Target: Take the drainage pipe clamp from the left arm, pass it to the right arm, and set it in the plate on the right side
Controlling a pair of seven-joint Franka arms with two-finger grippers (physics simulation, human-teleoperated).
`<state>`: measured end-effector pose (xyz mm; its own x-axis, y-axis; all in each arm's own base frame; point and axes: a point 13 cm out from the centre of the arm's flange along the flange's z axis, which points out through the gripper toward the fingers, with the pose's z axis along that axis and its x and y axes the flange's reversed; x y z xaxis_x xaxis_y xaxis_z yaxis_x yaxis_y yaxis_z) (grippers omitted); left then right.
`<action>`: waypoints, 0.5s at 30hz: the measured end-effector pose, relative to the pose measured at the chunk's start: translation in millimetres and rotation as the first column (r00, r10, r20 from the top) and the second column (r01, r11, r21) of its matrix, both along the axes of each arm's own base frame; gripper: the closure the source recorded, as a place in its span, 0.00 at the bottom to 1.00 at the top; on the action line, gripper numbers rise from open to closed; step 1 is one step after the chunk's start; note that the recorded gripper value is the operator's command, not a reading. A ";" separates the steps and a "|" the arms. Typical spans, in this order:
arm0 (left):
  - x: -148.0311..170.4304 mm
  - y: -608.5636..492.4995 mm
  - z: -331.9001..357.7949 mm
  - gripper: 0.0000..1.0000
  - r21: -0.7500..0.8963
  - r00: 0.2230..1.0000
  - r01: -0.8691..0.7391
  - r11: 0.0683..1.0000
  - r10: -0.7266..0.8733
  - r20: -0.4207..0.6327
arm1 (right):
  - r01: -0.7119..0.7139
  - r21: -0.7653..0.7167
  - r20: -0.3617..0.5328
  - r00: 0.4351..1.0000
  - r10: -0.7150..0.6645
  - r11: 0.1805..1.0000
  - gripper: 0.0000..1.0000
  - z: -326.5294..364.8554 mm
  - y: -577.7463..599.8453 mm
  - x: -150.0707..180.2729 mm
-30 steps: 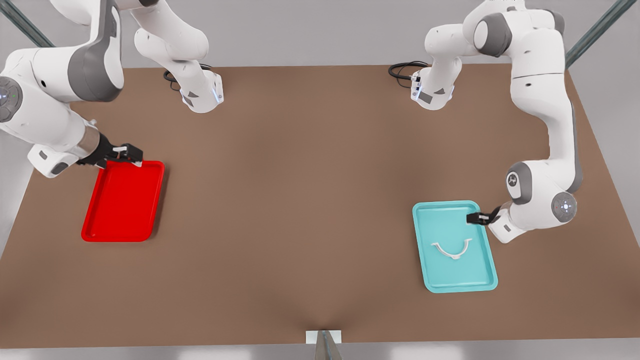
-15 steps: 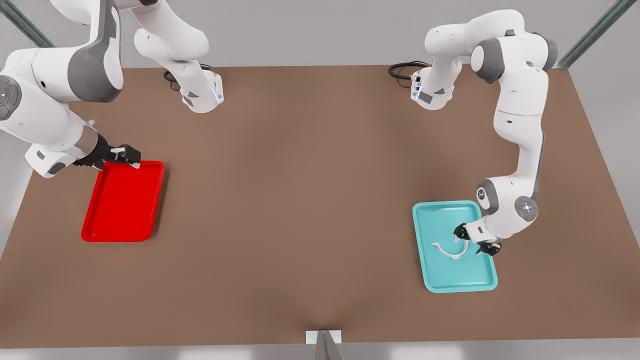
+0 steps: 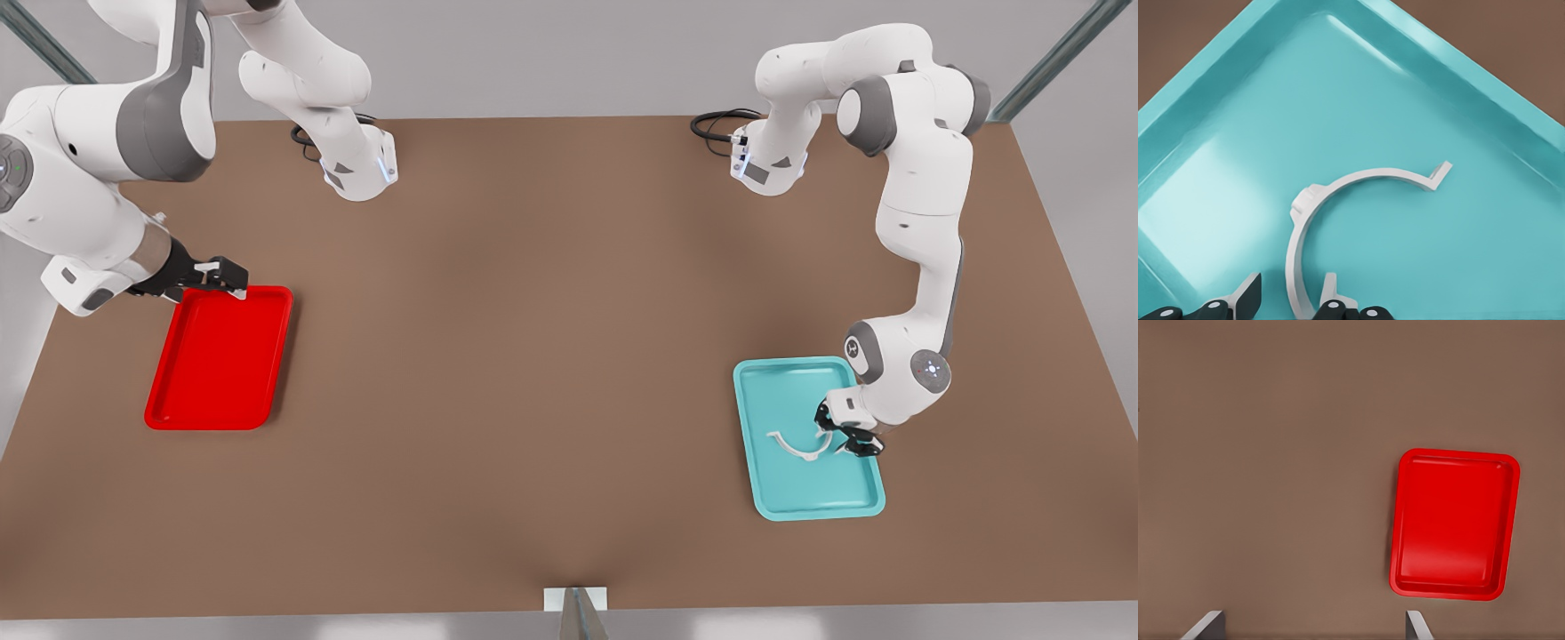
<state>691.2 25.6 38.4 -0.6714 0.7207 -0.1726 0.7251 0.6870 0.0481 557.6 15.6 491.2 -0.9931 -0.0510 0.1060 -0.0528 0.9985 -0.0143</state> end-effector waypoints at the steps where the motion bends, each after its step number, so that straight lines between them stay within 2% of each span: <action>1: -0.6 0.3 -0.5 0.44 0.001 1.000 0.008 1.000 -0.008 0.000 | 0.001 0.000 -0.002 1.000 -0.001 1.000 0.00 -0.7 -0.7 0.0; 2: -1.6 0.8 -1.2 0.53 0.003 1.000 0.016 1.000 -0.016 -0.002 | 0.002 0.000 -0.003 1.000 -0.002 1.000 0.00 -1.3 -1.2 -0.1; 3: -2.5 1.0 -1.6 0.67 0.004 1.000 0.024 1.000 -0.024 -0.003 | 0.002 -0.001 -0.004 1.000 -0.002 1.000 0.00 -1.6 -1.6 -0.2; 7: -2.6 1.1 -0.3 0.79 0.009 0.999 0.048 0.999 -0.048 0.000 | 0.000 -0.001 -0.007 1.000 0.000 1.000 0.00 -3.1 -1.6 -0.3; 12: 0.0 -3.9 4.4 0.79 0.013 0.997 0.070 0.997 -0.070 0.009 | -0.002 0.000 -0.008 1.000 0.002 1.000 0.00 -3.3 -2.3 -0.3; 15: 9.7 -34.7 32.9 0.79 0.007 0.996 0.083 0.997 -0.083 0.029 | 0.003 0.000 -0.009 1.000 -0.003 1.000 0.00 -4.1 -5.9 -0.1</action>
